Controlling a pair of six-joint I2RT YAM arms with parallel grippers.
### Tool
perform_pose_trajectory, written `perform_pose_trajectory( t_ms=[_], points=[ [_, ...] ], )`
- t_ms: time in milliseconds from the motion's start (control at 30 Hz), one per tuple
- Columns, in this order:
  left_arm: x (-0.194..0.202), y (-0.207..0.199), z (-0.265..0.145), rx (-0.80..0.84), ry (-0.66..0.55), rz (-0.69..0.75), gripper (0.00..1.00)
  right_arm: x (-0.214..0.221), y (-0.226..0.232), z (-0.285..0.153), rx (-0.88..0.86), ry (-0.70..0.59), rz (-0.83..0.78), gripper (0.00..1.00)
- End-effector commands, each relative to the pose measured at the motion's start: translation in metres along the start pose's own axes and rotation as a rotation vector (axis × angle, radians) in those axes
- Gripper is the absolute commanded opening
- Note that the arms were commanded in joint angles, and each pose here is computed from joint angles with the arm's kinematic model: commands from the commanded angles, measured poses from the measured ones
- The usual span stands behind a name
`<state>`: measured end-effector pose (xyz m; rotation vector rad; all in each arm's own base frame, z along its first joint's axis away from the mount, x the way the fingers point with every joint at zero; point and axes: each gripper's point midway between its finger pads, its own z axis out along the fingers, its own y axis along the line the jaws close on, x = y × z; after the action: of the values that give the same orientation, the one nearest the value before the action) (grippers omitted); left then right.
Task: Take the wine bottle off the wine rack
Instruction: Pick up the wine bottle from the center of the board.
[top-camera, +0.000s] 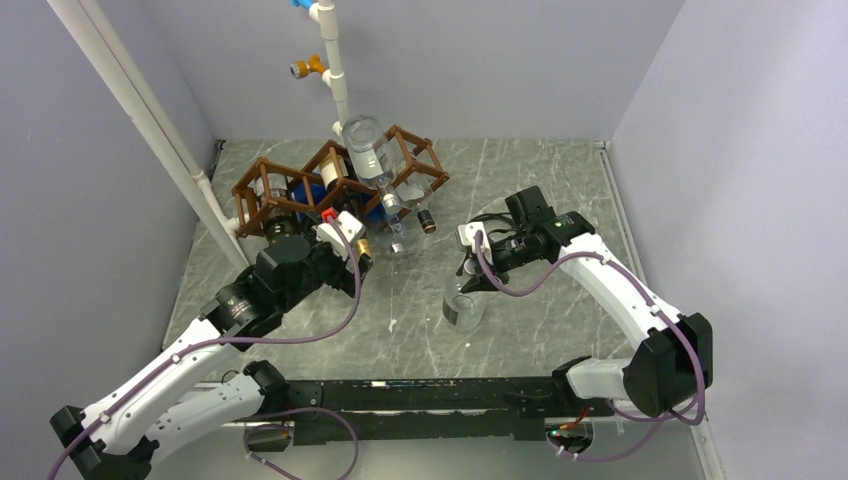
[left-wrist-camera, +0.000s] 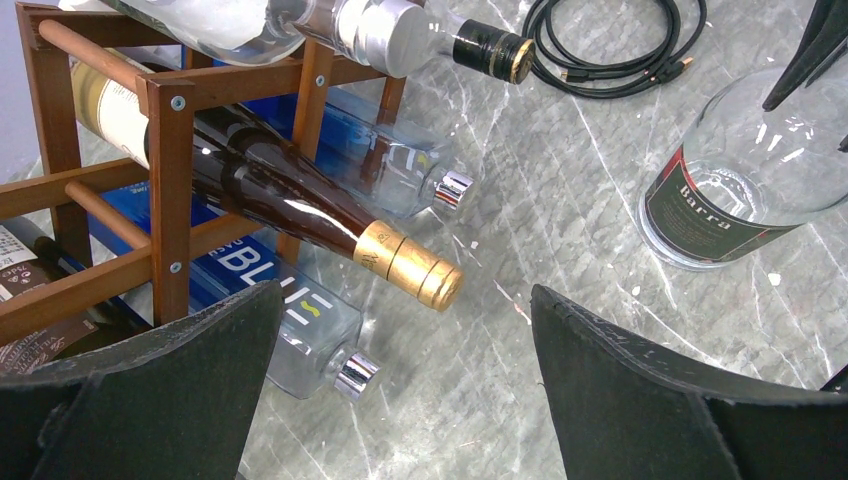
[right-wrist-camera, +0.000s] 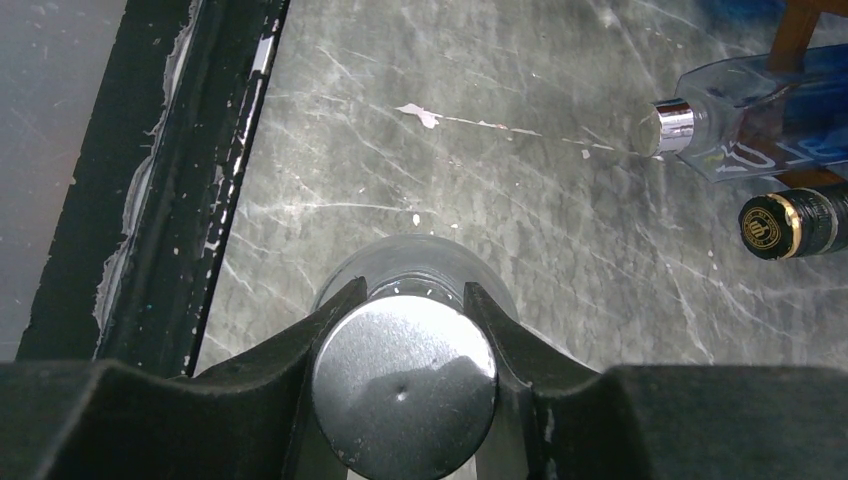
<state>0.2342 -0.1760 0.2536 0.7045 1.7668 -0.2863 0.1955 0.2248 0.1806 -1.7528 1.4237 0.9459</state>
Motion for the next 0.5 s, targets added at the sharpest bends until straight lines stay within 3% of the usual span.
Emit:
perform_pose_trajectory(
  t_ms=[0, 133, 467],
  points=[
    [-0.006, 0.005, -0.003, -0.021, -0.031, -0.004, 0.99, -0.011, -0.005, -0.005, 0.027, -0.013, -0.084, 0.15],
    [-0.006, 0.005, -0.003, -0.023, -0.029, -0.005, 0.99, -0.017, -0.007, -0.01, 0.036, -0.008, -0.061, 0.01],
    [-0.007, 0.006, -0.004, -0.027, -0.032, -0.005, 1.0, -0.037, -0.017, -0.031, 0.083, -0.066, -0.012, 0.0]
  ],
)
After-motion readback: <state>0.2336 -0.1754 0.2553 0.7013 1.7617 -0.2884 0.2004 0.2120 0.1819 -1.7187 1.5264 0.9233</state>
